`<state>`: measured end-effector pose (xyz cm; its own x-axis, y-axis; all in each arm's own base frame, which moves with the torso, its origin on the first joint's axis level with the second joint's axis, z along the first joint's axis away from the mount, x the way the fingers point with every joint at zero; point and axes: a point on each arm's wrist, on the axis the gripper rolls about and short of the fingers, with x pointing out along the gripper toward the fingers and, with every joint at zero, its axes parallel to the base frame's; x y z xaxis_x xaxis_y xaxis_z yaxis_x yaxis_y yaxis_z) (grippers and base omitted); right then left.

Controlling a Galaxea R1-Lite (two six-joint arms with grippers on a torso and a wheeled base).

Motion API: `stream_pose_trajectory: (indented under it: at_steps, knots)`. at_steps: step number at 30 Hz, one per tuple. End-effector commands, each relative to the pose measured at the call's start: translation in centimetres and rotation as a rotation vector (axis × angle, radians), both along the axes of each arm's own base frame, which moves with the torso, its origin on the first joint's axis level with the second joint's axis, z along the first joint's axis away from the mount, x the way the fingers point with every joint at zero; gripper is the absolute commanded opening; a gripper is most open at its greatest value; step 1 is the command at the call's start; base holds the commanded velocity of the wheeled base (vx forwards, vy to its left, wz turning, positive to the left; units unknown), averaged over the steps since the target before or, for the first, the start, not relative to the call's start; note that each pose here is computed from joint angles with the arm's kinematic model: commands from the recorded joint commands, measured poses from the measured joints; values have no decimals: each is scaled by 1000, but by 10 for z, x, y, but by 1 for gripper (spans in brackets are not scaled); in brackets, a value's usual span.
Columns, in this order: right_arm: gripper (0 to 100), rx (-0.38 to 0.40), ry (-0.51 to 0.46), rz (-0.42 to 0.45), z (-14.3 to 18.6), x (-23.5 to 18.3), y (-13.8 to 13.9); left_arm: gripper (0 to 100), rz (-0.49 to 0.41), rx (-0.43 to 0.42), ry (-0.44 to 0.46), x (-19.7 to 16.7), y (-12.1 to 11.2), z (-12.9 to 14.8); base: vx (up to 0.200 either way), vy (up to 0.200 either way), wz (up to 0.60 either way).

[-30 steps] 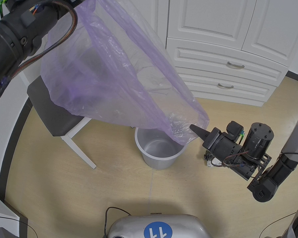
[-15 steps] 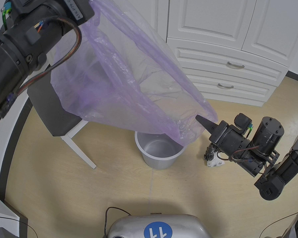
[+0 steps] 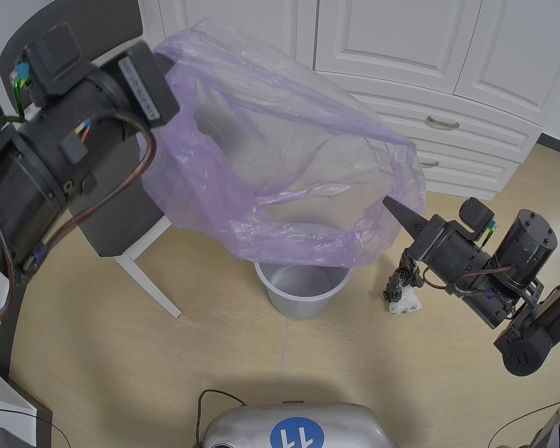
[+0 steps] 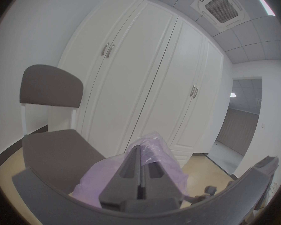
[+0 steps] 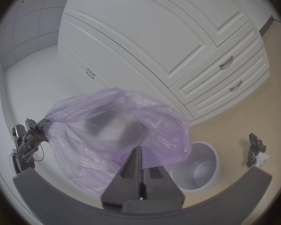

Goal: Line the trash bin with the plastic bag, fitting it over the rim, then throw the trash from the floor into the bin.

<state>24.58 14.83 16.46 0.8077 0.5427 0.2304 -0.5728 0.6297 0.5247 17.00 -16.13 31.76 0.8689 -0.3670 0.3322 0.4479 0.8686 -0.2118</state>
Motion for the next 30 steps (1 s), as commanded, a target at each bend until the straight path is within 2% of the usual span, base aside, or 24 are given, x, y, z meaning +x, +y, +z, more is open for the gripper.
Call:
stream_pose_trajectory:
  at_steps: [1, 3, 8, 15, 20, 21, 22, 24, 25, 30]
  knots:
    - [0, 1, -72, -9, 15, -11, -6, 0, 23, 9, 40, -1, 10, -14, 0, 0, 0]
    - [0, -12, -101, -20, 19, -14, -9, 0, 31, 26, 84, 1, 13, -29, 0, 0, 0]
    - [0, 2, -139, -23, 33, -24, -15, 0, 37, 23, 117, 3, 15, -44, 0, 0, 0]
    - [0, -24, -131, -25, 50, -38, -23, 0, 37, 49, 148, 2, 15, -61, 0, 0, 0]
    - [0, -45, -154, -31, 60, -50, -29, 0, 24, 5, 183, -2, 20, -74, 0, 0, 0]
    - [0, -92, -157, -41, 64, -57, -33, 0, 20, -9, 202, -4, 21, -81, 0, 0, 0]
    - [0, -92, -157, -41, 64, -57, -33, 0, 20, -9, 202, -4, 21, -81, 0, 0, 0]
    - [0, -164, -123, -44, 71, -69, -40, 0, 16, -18, 230, -5, 23, -91, 0, 0, 0]
    - [0, -164, -123, -44, 71, -69, -40, 0, 16, -18, 230, -5, 23, -91, 0, 0, 0]
    - [0, -283, 22, -29, 88, -95, -55, 0, 18, 12, 271, -7, 24, -105, 0, 0, 0]
